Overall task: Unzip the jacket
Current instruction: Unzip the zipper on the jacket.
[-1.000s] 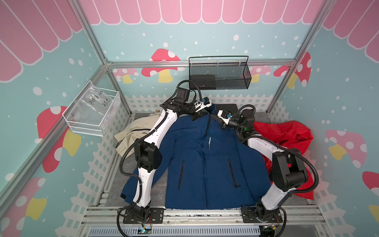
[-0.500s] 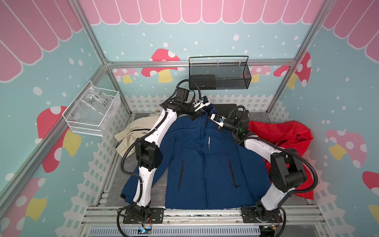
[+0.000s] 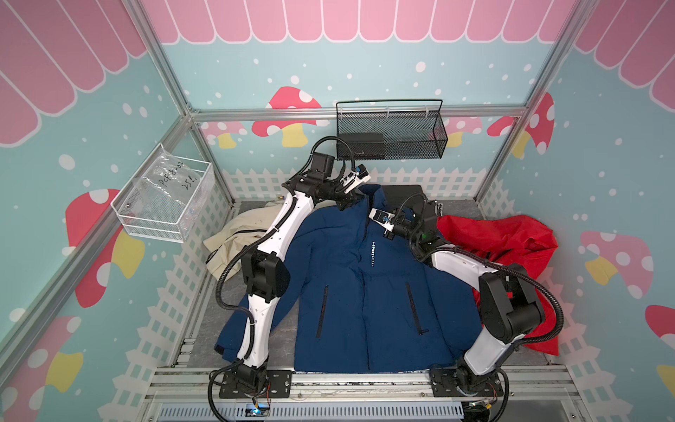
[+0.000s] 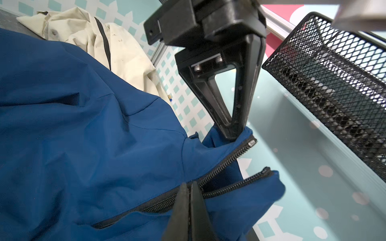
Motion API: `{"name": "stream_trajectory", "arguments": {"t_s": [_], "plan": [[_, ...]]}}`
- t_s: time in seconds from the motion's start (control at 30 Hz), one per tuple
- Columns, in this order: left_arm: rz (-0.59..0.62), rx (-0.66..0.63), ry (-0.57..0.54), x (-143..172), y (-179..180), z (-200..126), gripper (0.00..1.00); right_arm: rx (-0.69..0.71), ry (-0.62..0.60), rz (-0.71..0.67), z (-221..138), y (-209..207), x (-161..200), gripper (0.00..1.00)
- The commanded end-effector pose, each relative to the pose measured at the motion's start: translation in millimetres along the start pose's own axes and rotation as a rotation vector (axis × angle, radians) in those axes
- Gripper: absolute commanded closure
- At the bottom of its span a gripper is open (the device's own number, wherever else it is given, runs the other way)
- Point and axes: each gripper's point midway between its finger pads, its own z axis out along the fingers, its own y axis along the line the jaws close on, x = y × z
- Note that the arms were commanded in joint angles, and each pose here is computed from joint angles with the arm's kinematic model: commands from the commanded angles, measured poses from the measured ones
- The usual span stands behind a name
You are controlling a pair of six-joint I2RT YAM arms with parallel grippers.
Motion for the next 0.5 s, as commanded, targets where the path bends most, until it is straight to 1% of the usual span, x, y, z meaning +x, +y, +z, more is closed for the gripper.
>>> {"name": "stream_trajectory", "arguments": {"t_s": [0.0, 0.1, 0.47], "plan": [[0.052, -0.141, -0.108, -40.7, 35.2, -29.6, 1.00, -0.154, 0.113, 0.097, 0.3, 52.0, 36.1, 1.00], [0.029, -0.170, -0.107, -42.1, 41.5, -30.3, 1.00, -0.169, 0.120, 0.117, -0.2, 58.2, 38.5, 1.00], [-0.010, -0.185, -0.116, -42.8, 45.5, -29.3, 1.00, -0.218, 0.153, 0.196, -2.4, 81.2, 47.5, 1.00]]}}
